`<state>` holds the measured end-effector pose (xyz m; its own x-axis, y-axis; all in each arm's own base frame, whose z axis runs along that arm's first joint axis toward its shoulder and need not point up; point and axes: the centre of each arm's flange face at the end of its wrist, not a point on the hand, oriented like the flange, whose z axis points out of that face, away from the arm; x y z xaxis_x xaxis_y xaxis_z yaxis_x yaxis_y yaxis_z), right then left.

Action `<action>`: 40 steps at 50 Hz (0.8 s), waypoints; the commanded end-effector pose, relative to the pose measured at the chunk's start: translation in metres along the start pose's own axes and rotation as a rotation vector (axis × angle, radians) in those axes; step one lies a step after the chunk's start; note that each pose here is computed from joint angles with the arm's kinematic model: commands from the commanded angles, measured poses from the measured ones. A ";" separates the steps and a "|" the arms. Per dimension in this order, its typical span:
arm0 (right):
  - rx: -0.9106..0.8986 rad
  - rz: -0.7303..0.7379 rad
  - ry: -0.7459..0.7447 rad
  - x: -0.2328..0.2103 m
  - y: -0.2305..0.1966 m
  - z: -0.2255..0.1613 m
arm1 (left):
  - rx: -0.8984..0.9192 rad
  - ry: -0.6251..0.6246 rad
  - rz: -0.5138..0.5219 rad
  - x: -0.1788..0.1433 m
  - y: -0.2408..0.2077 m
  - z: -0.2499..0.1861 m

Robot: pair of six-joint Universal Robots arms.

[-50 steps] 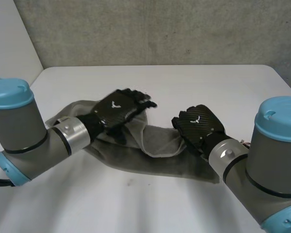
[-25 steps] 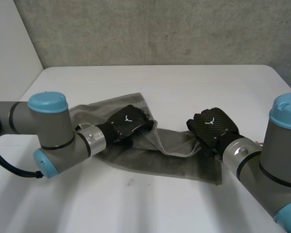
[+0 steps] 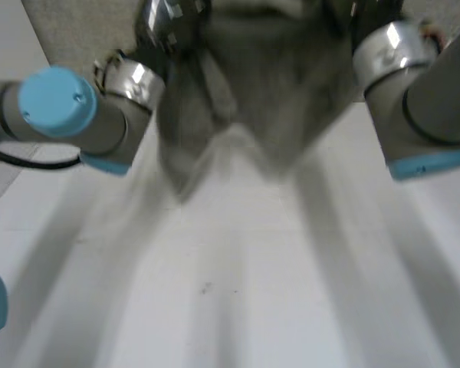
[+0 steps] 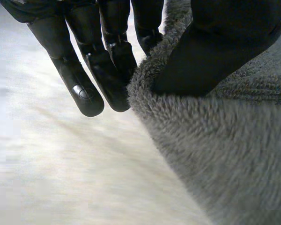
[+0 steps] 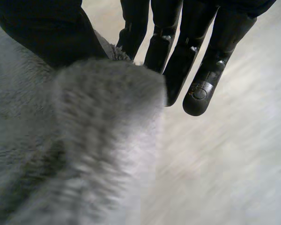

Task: Fold the towel.

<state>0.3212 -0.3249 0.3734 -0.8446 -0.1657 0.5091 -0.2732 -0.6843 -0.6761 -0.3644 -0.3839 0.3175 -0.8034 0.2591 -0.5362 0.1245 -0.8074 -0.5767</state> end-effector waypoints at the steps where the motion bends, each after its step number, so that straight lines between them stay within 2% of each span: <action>1: 0.120 0.022 0.049 0.001 -0.022 0.000 | -0.077 -0.061 -0.084 -0.006 -0.039 -0.011; 2: 0.082 0.029 0.012 -0.008 -0.016 -0.007 | -0.077 -0.060 -0.084 -0.006 -0.039 -0.011; 4: 0.032 0.038 -0.032 -0.019 -0.009 -0.018 | -0.187 0.005 -0.124 0.015 -0.038 -0.045; 5: 0.032 0.038 -0.033 -0.019 -0.009 -0.018 | -0.187 0.005 -0.124 0.015 -0.038 -0.045; 7: -0.093 0.048 -0.130 -0.038 0.012 -0.042 | -0.315 0.075 -0.166 0.039 -0.033 -0.087; 8: -0.094 0.048 -0.130 -0.038 0.012 -0.042 | -0.316 0.075 -0.167 0.040 -0.033 -0.087; 10: -0.248 0.057 -0.230 -0.054 0.038 -0.071 | -0.438 0.152 -0.203 0.071 -0.030 -0.131; 13: -0.324 0.061 -0.282 -0.062 0.049 -0.088 | -0.486 0.195 -0.222 0.086 -0.033 -0.152; 15: -0.453 0.069 -0.366 -0.075 0.066 -0.119 | -0.557 0.287 -0.261 0.113 -0.046 -0.189; 20: -0.581 0.069 -0.411 -0.078 0.084 -0.147 | -0.659 0.396 -0.310 0.136 -0.065 -0.231; 24: -0.661 0.052 -0.378 -0.060 0.105 -0.158 | -0.737 0.421 -0.325 0.137 -0.072 -0.244; 31: -0.710 0.045 -0.380 -0.051 0.109 -0.175 | -0.895 0.341 -0.368 0.104 -0.072 -0.239; 33: -0.716 0.046 -0.384 -0.050 0.108 -0.180 | -0.901 0.305 -0.370 0.093 -0.065 -0.232; 36: -0.741 0.050 -0.384 -0.047 0.112 -0.193 | -0.862 0.191 -0.351 0.059 -0.049 -0.205; 40: -0.726 0.061 -0.409 -0.051 0.112 -0.197 | -0.808 0.170 -0.354 0.048 -0.046 -0.185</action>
<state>0.2438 -0.2591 0.1738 -0.6841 -0.5042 0.5270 -0.5838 -0.0546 -0.8101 -0.3048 -0.2058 0.1785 -0.7539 0.5893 -0.2906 0.3604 0.0012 -0.9328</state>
